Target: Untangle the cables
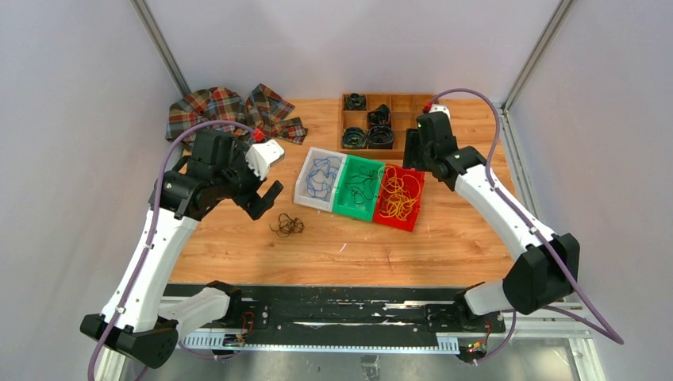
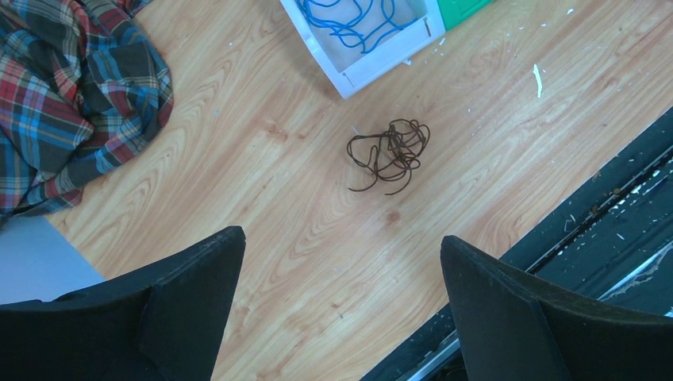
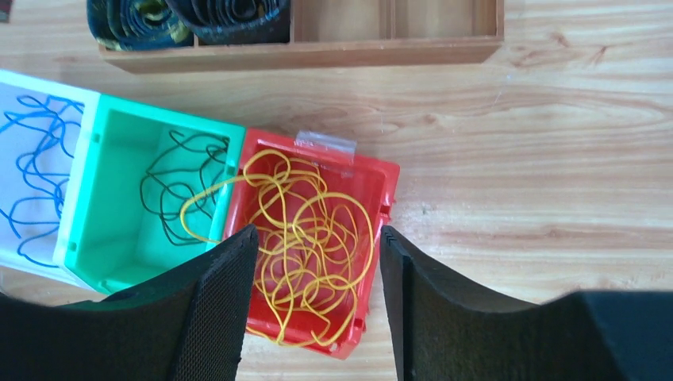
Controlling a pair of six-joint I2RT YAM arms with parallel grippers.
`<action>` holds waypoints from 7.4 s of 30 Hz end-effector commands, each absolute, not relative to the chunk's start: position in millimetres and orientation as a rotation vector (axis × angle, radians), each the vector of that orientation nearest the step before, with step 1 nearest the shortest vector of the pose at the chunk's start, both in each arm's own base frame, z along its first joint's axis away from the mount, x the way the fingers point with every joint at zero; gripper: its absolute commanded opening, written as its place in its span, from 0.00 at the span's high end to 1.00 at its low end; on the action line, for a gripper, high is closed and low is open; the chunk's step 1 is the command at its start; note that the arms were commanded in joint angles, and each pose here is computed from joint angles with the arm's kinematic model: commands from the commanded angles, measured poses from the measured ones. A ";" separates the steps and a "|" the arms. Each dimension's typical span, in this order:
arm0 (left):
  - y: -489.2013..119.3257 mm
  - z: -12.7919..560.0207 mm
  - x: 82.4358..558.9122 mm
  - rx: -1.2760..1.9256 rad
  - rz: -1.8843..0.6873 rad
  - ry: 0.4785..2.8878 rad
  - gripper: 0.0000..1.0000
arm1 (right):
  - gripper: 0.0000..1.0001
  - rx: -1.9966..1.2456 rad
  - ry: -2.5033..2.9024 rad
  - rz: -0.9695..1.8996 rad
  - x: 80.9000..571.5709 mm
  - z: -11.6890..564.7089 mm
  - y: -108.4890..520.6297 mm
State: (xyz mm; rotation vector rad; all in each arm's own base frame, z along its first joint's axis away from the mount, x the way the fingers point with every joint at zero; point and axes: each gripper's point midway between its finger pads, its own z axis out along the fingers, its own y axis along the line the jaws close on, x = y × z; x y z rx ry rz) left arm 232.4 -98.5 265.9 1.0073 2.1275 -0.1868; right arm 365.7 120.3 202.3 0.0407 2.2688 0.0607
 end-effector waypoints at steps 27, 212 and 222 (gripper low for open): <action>-103.2 264.3 230.4 1.030 -0.228 2.118 0.02 | 0.89 -0.033 2.424 -0.001 391.6 108.5 149.7; -165.5 255.2 176.4 1.114 -0.810 2.070 0.79 | 0.99 -0.892 1.726 0.998 157.2 285.2 422.5; -149.2 266.8 177.0 1.176 -0.638 1.977 0.99 | 0.99 -0.906 1.818 1.271 135.3 279.2 434.2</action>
